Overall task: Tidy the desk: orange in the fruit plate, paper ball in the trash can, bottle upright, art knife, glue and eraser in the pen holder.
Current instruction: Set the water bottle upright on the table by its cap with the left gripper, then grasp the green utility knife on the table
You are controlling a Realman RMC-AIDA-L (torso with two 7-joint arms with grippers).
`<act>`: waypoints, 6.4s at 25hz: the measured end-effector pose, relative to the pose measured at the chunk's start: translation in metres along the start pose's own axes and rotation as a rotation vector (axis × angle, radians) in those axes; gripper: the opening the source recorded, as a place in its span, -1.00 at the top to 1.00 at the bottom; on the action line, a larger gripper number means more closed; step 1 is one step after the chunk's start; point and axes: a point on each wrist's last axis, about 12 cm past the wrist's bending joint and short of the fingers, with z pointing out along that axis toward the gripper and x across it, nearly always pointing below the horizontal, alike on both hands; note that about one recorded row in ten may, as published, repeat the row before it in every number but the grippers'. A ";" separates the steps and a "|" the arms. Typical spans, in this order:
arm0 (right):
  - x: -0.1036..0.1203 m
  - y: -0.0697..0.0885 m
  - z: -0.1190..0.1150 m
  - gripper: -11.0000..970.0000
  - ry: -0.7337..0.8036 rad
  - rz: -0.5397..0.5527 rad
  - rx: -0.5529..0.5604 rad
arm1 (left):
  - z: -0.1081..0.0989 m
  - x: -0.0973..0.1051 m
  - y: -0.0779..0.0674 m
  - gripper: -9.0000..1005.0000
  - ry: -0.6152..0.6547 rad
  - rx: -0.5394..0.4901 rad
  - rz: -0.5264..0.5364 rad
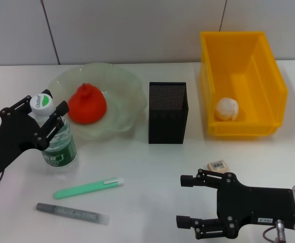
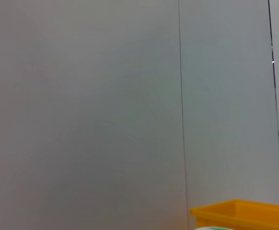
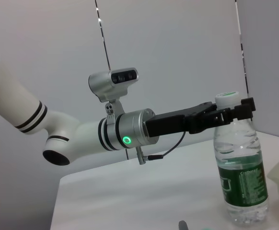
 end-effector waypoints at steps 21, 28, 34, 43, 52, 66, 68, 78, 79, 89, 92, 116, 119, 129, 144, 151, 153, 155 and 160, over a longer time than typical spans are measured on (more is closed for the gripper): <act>0.001 0.001 -0.002 -0.66 -0.002 0.010 -0.001 | -0.027 -0.006 -0.003 -0.58 -0.105 -0.070 0.012; -0.002 -0.001 -0.006 -0.65 -0.001 -0.004 0.009 | -0.059 -0.014 -0.027 -0.58 -0.192 0.060 0.034; -0.005 -0.003 -0.023 -0.65 0.024 -0.040 0.031 | -0.062 -0.006 -0.056 -0.57 -0.117 0.307 -0.002; 0.003 0.010 -0.047 -0.64 0.031 -0.036 0.026 | -0.038 -0.002 -0.050 -0.57 0.075 0.437 -0.084; 0.018 0.026 -0.060 -0.63 0.030 -0.019 0.061 | -0.010 -0.024 -0.040 -0.57 0.287 0.525 -0.089; 0.025 0.031 -0.060 -0.62 0.040 -0.009 0.073 | 0.030 -0.059 -0.055 -0.58 0.530 0.535 0.042; 0.026 0.032 -0.061 -0.62 0.041 -0.007 0.075 | 0.042 -0.066 -0.054 -0.58 0.613 0.539 0.064; 0.030 0.038 -0.061 -0.61 0.035 0.004 0.072 | 0.060 -0.073 -0.054 -0.58 0.673 0.535 0.038; 0.031 0.038 -0.061 -0.61 0.034 0.006 0.073 | 0.061 -0.074 -0.054 -0.58 0.677 0.534 0.039; 0.032 0.038 -0.059 -0.60 0.034 0.012 0.076 | 0.074 -0.073 -0.054 -0.58 0.763 0.534 0.113; 0.032 0.037 -0.059 -0.60 0.035 0.012 0.077 | 0.081 -0.072 -0.053 -0.58 0.801 0.522 0.135; 0.031 0.034 -0.055 -0.58 0.055 0.002 0.059 | 0.105 -0.061 -0.044 -0.54 1.061 0.473 0.228; 0.030 0.034 -0.054 -0.57 0.053 0.000 0.057 | 0.106 -0.062 -0.044 -0.52 1.072 0.472 0.232; 0.031 0.034 -0.054 -0.57 0.054 0.002 0.059 | 0.112 -0.063 -0.044 -0.49 1.095 0.471 0.240; 0.032 0.035 -0.055 -0.55 0.054 0.008 0.063 | 0.120 -0.057 -0.042 -0.16 1.124 0.474 0.247; 0.032 0.035 -0.055 -0.55 0.055 0.006 0.063 | 0.120 -0.054 -0.040 -0.14 1.130 0.462 0.253; 0.032 0.035 -0.054 -0.54 0.055 0.006 0.063 | 0.119 -0.054 -0.039 -0.13 1.139 0.457 0.262; 0.031 0.034 -0.054 -0.54 0.055 0.005 0.062 | 0.120 -0.054 -0.039 -0.13 1.144 0.453 0.263; 0.031 0.034 -0.054 -0.54 0.055 0.005 0.062 | 0.121 -0.053 -0.038 -0.01 1.145 0.446 0.263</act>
